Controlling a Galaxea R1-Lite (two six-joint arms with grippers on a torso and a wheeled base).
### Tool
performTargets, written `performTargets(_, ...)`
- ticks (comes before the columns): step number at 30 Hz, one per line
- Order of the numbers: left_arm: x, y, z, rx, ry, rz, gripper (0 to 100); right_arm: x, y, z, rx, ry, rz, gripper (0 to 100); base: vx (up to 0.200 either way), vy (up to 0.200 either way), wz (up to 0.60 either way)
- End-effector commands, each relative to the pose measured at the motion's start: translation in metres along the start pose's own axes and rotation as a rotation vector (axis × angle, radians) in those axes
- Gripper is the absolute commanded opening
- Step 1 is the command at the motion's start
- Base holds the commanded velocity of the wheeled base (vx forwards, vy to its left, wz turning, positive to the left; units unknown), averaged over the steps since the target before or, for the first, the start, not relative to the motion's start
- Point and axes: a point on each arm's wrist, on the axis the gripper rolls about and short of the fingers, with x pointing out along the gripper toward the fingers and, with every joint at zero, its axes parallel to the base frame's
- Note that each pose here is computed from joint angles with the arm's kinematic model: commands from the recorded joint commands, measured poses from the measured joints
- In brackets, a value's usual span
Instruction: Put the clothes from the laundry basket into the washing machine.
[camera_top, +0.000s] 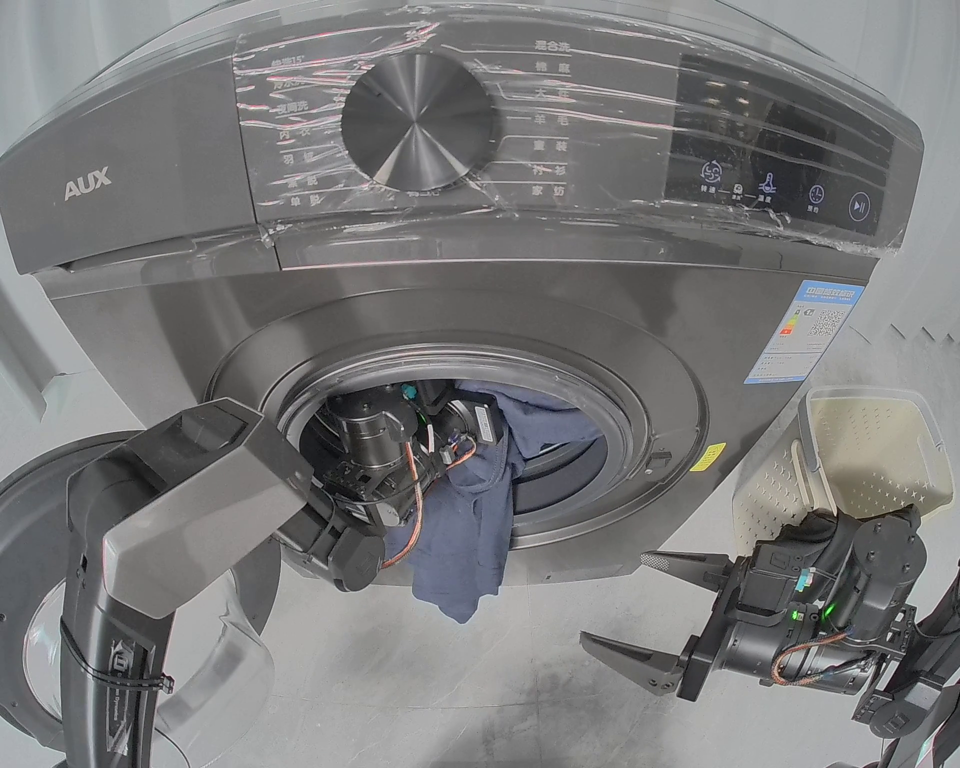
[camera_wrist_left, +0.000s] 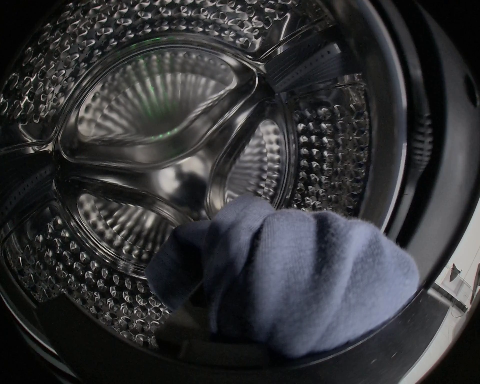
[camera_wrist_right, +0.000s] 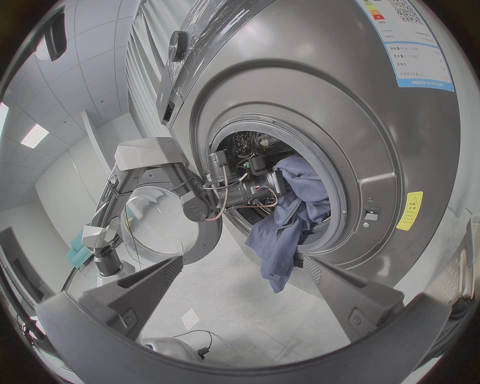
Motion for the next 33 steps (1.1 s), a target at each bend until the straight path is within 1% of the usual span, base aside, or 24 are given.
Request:
performTargets(1, 0.017, 0.007, -0.014, 0.002, 0.005, 0.028, 0, 0.001, 0.000, 0.000, 0.000, 0.000, 0.003, 100, 0.000, 0.000, 0.00)
performTargets(4, 0.026, 0.009, -0.013, 0.002, -0.014, 0.046, 0, 0.001, 0.000, 0.000, 0.000, 0.000, 0.003, 100, 0.000, 0.000, 0.00)
performTargets(8, 0.040, 0.016, -0.008, 0.002, -0.055, 0.134, 0, 0.001, 0.001, 0.000, 0.000, 0.001, 0.004, 100, 0.000, 0.000, 0.00)
performTargets(9, 0.042, 0.017, -0.008, 0.001, -0.064, 0.145, 0, 0.001, 0.001, 0.000, 0.000, 0.001, 0.004, 100, 0.000, 0.000, 0.00)
performTargets(14, 0.044, 0.024, -0.004, 0.003, -0.080, 0.170, 0, 0.001, 0.001, -0.001, 0.000, 0.001, 0.004, 100, 0.000, 0.000, 0.00)
performTargets(15, 0.044, 0.025, -0.002, 0.004, -0.083, 0.173, 100, 0.001, 0.001, -0.001, 0.000, 0.003, 0.005, 100, 0.000, 0.000, 0.00)
performTargets(18, 0.043, 0.025, -0.001, -0.005, -0.078, 0.173, 100, 0.002, 0.000, -0.001, 0.000, 0.003, 0.004, 100, 0.000, 0.000, 0.00)
performTargets(20, 0.040, 0.022, 0.005, -0.021, -0.080, 0.170, 100, 0.002, 0.001, -0.002, 0.001, 0.006, 0.005, 100, 0.000, 0.000, 0.00)
performTargets(22, 0.034, 0.019, 0.003, -0.028, -0.030, 0.169, 100, 0.002, 0.001, -0.001, 0.000, 0.005, 0.005, 100, 0.000, 0.000, 0.00)
performTargets(24, 0.027, 0.017, 0.008, -0.029, 0.013, 0.171, 100, 0.002, 0.001, -0.001, 0.000, 0.005, 0.005, 100, 0.000, 0.000, 0.00)
performTargets(26, 0.024, 0.015, 0.009, -0.028, 0.030, 0.171, 100, 0.002, 0.000, -0.001, 0.000, 0.001, 0.004, 100, 0.000, 0.000, 0.00)
performTargets(27, 0.016, 0.010, 0.008, -0.026, 0.086, 0.167, 100, 0.002, 0.001, -0.001, -0.001, 0.003, 0.005, 100, 0.000, 0.000, 0.00)
performTargets(30, 0.001, 0.004, 0.009, -0.019, 0.194, 0.158, 100, 0.002, 0.001, -0.001, -0.002, 0.002, 0.006, 100, 0.000, 0.000, 0.00)
performTargets(31, -0.005, 0.001, 0.006, -0.017, 0.234, 0.149, 100, 0.002, 0.001, -0.001, 0.000, 0.002, 0.006, 100, 0.000, 0.000, 0.00)
performTargets(33, -0.016, 0.000, -0.001, -0.012, 0.309, 0.143, 100, 0.002, 0.001, 0.000, 0.000, 0.000, 0.006, 100, 0.000, 0.000, 0.00)
